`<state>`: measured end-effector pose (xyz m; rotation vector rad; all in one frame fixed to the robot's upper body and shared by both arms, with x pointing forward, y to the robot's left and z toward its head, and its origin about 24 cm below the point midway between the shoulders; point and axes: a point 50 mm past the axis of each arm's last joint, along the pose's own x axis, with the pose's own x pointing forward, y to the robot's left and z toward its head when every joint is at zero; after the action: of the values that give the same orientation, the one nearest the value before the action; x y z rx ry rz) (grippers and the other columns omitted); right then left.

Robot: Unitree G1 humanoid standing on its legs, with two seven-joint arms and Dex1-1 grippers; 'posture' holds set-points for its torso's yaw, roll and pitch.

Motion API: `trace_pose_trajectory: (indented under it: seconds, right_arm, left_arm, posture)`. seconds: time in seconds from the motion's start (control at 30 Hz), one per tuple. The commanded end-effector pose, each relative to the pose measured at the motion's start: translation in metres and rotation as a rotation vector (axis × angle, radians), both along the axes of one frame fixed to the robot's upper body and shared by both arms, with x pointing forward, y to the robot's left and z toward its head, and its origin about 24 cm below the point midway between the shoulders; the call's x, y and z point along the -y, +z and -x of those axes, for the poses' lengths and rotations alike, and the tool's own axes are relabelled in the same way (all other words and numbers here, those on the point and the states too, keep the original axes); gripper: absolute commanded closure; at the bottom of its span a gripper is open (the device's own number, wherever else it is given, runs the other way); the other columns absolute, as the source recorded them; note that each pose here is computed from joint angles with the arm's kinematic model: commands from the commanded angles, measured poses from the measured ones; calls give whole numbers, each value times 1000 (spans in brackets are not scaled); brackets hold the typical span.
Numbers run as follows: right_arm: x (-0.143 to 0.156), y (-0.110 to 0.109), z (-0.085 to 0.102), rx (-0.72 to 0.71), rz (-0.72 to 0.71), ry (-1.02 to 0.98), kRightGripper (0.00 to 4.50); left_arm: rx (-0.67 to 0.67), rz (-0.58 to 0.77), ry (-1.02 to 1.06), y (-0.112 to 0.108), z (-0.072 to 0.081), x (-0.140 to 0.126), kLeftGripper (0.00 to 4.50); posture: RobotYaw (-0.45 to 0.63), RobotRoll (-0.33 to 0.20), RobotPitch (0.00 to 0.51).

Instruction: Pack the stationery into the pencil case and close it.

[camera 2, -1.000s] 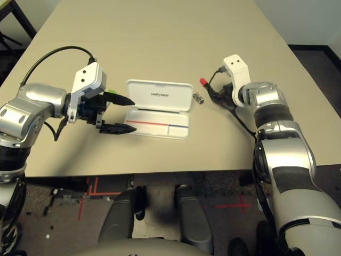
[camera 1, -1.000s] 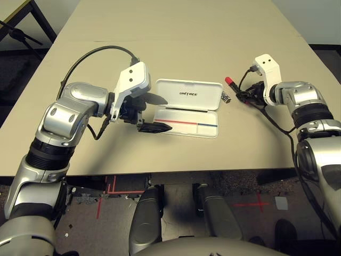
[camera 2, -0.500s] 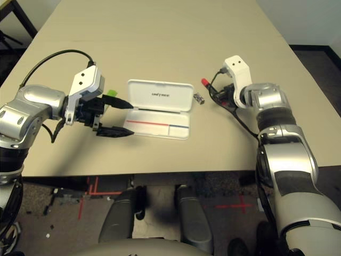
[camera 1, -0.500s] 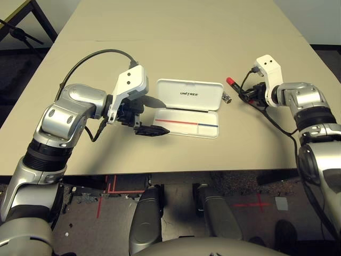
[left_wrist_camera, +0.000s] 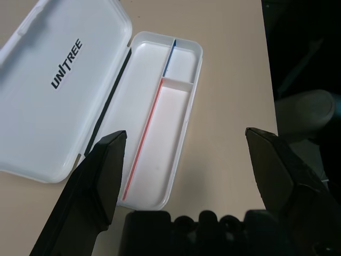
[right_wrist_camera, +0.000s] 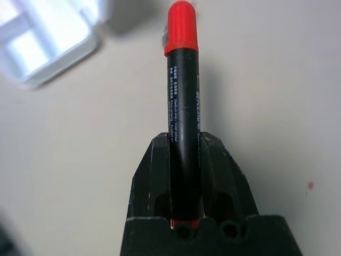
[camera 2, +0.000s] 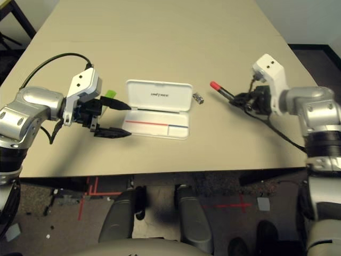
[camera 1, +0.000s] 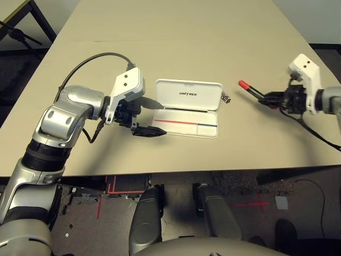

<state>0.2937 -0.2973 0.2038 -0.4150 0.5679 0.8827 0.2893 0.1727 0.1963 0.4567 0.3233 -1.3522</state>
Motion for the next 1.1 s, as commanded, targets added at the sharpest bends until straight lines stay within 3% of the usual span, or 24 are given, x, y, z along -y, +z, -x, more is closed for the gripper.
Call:
trace_pose_trajectory:
  seconds: [0.03, 0.3, 0.5, 1.1]
  right_arm:
    - [-12, 8, 10, -58, -6, 153, 3965]
    - [-49, 4, 11, -40, 62, 350, 3965]
    - [-97, 4, -5, 65, 46, 459, 3965]
    - [-171, -30, -34, 229, 122, 498, 3965]
  left_arm:
    - [4, -11, 14, -1, 0, -6, 0]
    - [1, -5, 20, -2, 1, -7, 0]
    - [1, 3, 8, -2, 5, -7, 0]
    - [4, -5, 25, -5, 9, -11, 0]
  posture:
    - [-35, 0, 192]
    - [-26, 0, 182]
    - [-13, 0, 175]
    - [36, 0, 183]
